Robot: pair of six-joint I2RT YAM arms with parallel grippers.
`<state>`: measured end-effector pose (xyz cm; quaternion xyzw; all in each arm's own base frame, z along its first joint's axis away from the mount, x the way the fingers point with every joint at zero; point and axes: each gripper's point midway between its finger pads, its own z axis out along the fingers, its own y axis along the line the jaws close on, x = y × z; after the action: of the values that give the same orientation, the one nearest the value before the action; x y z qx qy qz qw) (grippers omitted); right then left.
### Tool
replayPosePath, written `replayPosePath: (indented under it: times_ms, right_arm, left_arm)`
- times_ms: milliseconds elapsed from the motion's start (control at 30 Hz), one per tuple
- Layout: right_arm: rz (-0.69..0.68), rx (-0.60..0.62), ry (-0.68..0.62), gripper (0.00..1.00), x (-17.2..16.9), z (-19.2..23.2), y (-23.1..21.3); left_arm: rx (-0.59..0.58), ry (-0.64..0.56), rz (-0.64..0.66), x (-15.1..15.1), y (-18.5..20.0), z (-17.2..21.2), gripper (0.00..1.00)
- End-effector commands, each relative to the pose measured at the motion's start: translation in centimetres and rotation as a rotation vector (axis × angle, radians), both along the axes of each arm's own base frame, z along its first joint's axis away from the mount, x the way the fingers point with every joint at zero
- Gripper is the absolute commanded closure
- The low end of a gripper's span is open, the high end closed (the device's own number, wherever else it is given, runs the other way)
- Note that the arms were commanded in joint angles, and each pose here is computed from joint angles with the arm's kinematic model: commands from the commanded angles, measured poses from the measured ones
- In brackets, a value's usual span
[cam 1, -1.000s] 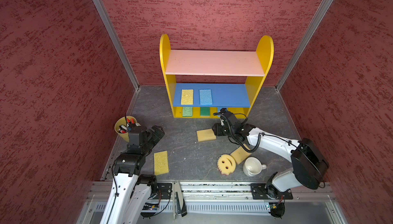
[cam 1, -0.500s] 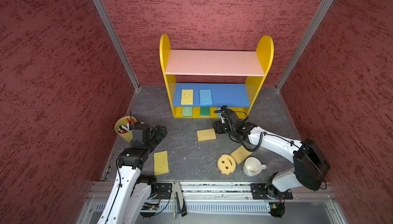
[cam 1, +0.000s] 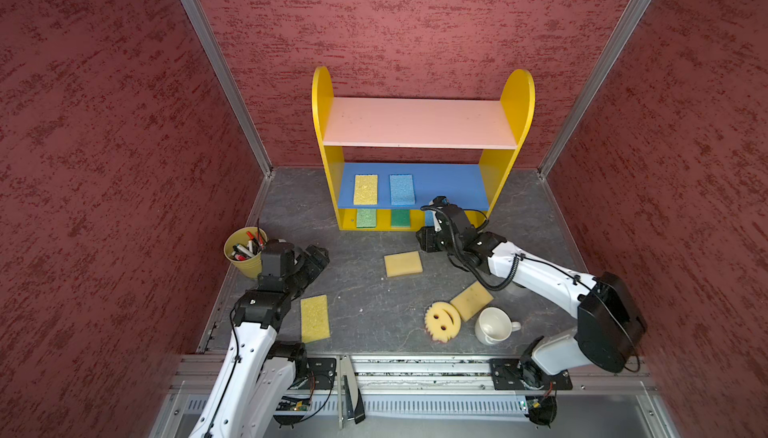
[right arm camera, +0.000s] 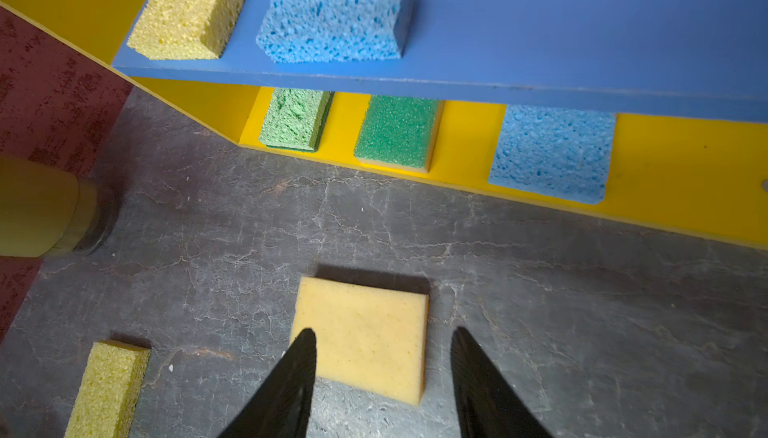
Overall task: Place and organize the cleaning sponges onto the shelf
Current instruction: 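Grasp the cream sponge with the right gripper while the left gripper moves toward it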
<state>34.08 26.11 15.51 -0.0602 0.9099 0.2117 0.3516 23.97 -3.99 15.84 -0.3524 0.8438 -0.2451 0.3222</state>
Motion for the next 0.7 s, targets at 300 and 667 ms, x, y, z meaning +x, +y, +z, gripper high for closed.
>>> replayPosePath:
  times_ms: [300, 667]
  right_arm:
    - [0.016, 0.001, 0.203, 0.43, -3.2, -7.5, -0.7]
    - [0.068, 0.079, 0.292, 0.39, -3.0, -10.4, 2.0]
  left_arm:
    - [-0.037, 0.025, -0.039, 0.9, -1.3, -1.7, 0.09]
    - [-0.038, 0.072, -0.100, 1.4, -3.8, -3.9, 0.10]
